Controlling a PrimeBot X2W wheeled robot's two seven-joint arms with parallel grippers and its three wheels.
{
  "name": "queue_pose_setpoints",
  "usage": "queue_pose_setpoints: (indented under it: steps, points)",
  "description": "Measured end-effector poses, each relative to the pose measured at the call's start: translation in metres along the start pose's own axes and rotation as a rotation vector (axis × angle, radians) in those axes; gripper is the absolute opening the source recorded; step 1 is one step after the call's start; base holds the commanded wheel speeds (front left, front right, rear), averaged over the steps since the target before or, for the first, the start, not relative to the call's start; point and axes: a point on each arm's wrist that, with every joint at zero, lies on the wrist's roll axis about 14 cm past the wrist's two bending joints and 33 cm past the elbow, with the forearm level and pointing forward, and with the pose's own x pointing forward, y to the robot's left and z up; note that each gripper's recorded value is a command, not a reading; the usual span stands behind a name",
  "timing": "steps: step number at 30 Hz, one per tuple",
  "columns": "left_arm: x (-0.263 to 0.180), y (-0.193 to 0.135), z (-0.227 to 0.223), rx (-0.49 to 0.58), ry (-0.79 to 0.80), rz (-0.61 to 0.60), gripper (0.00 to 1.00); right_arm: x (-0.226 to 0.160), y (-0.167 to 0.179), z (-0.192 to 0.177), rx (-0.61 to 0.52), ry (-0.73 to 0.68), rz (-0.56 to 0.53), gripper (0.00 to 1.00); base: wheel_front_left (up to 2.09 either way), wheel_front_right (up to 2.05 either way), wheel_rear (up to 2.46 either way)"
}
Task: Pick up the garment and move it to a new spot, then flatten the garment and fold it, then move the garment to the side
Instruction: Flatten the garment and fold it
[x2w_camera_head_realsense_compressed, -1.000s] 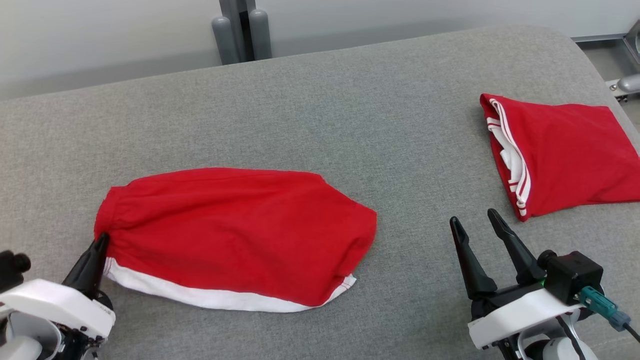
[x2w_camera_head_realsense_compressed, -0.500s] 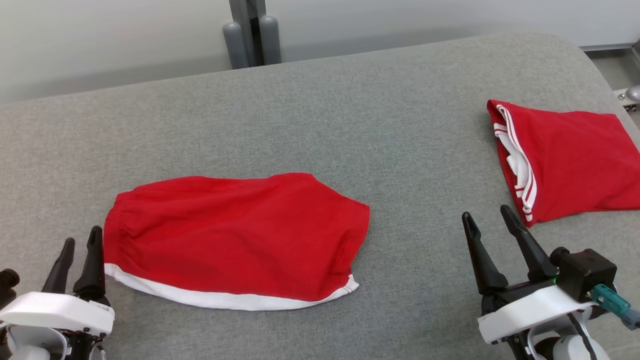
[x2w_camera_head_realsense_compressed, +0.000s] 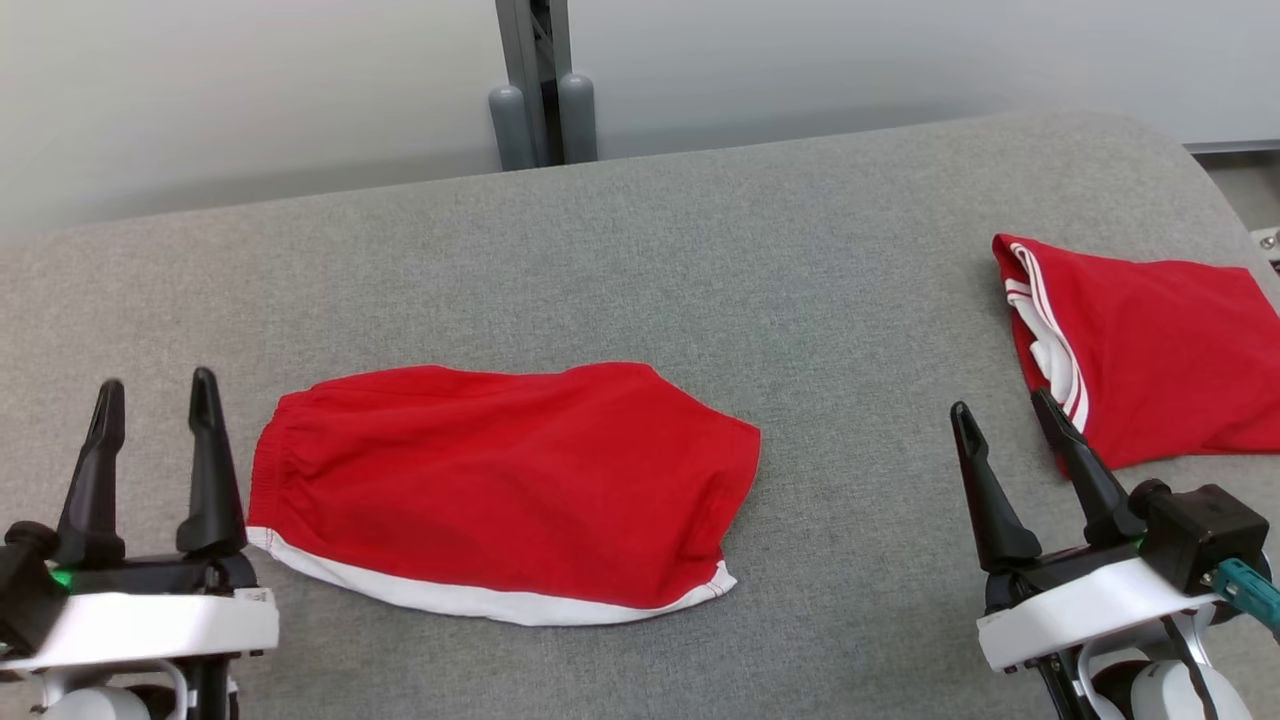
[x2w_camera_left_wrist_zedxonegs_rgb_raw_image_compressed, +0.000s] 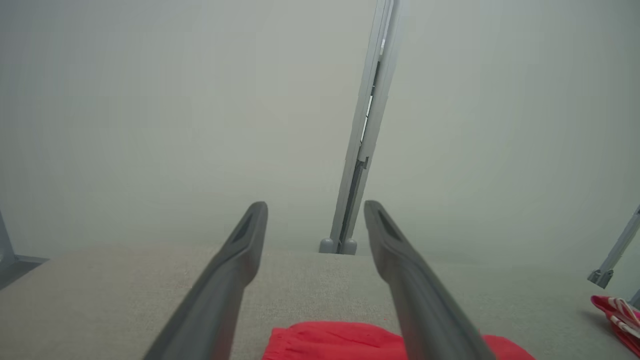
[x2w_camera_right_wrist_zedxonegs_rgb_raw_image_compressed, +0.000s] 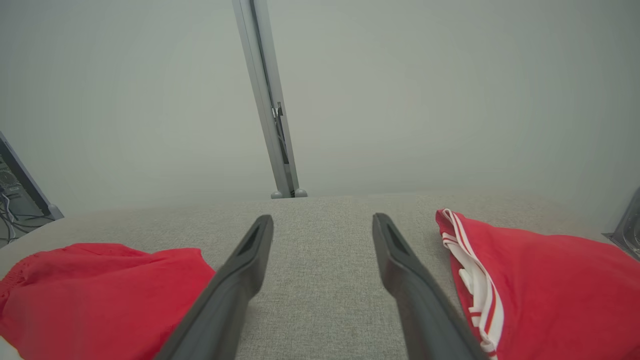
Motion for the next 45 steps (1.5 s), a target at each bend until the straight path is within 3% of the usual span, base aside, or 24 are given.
queue_pose_setpoints:
  steps: [7, 11, 20, 45]
  points:
    - [-0.012, -0.031, 0.027, 0.109, -0.065, -0.088, 1.00, -0.006, 0.004, 0.011, -0.017, -0.023, 0.013, 1.00, 0.00, 0.00, 0.00]
    - [-0.025, -0.039, 0.022, 0.118, -0.037, -0.105, 1.00, -0.015, 0.008, 0.011, -0.022, -0.022, 0.019, 1.00, 0.00, 0.00, 0.00]
    - [-0.048, -0.022, -0.009, 0.155, 0.064, -0.067, 1.00, -0.034, 0.004, 0.008, -0.022, -0.006, -0.002, 1.00, 0.00, 0.00, 0.00]
    - [-0.054, -0.018, -0.025, 0.156, 0.137, -0.073, 1.00, -0.038, 0.005, 0.015, -0.028, -0.013, -0.003, 1.00, 0.00, 0.00, 0.00]
